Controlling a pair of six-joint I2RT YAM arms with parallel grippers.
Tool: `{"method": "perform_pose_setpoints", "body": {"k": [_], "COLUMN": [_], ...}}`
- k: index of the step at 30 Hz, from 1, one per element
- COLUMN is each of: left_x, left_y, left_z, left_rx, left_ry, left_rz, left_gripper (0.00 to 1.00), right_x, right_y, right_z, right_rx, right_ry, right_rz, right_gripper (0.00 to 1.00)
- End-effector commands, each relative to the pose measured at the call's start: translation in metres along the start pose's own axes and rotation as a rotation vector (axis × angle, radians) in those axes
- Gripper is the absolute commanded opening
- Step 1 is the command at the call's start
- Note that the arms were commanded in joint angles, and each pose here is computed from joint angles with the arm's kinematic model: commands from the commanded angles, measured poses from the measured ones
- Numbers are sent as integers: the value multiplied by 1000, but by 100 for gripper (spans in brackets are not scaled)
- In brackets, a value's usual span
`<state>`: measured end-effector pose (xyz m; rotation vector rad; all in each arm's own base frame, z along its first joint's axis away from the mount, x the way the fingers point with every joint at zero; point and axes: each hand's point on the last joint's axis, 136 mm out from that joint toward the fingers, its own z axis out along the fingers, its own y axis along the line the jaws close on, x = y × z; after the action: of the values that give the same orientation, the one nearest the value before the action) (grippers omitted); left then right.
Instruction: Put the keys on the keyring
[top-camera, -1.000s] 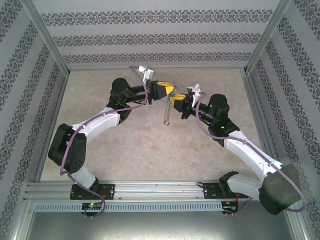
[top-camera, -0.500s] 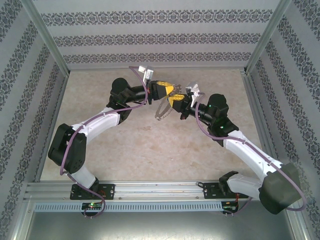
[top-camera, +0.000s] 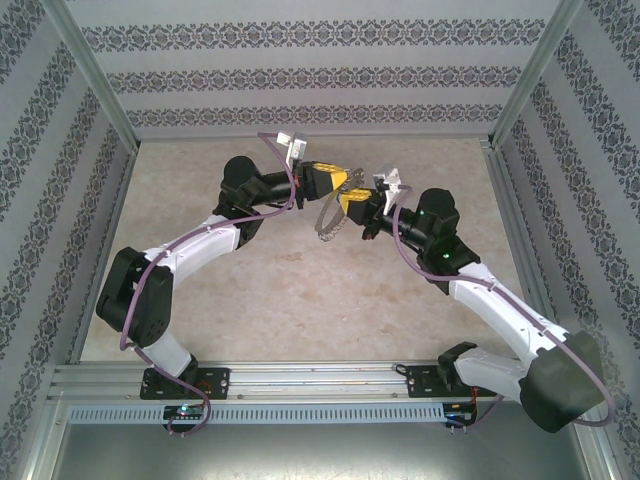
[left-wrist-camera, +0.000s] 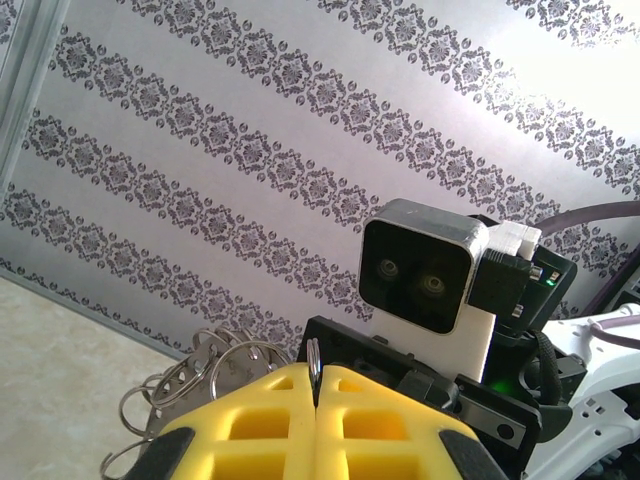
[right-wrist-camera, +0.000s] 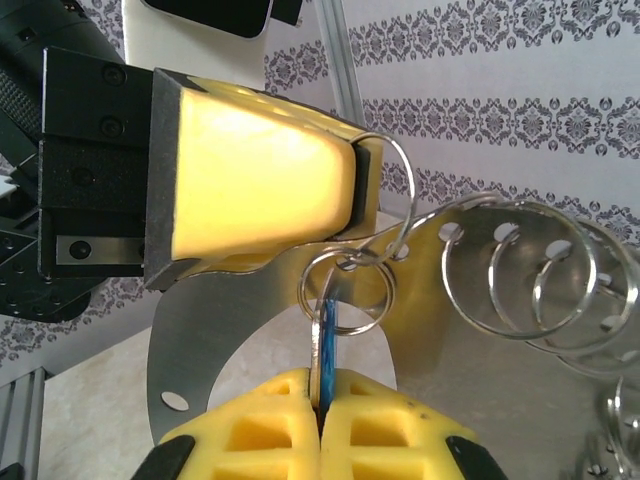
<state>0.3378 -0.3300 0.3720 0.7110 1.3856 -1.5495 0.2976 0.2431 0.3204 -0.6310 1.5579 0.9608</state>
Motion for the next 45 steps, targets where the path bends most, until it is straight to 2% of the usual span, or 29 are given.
{"method": "perform_pose_setpoints", "body": {"k": [1, 11, 19, 35, 45], "left_x": [-8, -5, -4, 2, 1], "left_y": [-7, -5, -3, -6, -9], "left_z": [-2, -2, -3, -7, -8], "left_rx": [13, 2, -14, -61, -62], "left_ry": [-28, -18, -4, 66, 72], "left_rz": [73, 77, 89, 148, 158], "left_gripper": [0, 0, 0, 0, 0], "right_x": [-15, -11, -10, -6, -8], "right_y": [-5, -11, -7, -24, -22], "right_z": [-9, -17, -18, -23, -20], "right_rx": [45, 65, 42, 124, 110], "right_ry": [-34, -23, 17, 111, 126], "right_rz": [-6, 30, 37, 33, 32], "right_gripper": [0, 0, 0, 0, 0]}}
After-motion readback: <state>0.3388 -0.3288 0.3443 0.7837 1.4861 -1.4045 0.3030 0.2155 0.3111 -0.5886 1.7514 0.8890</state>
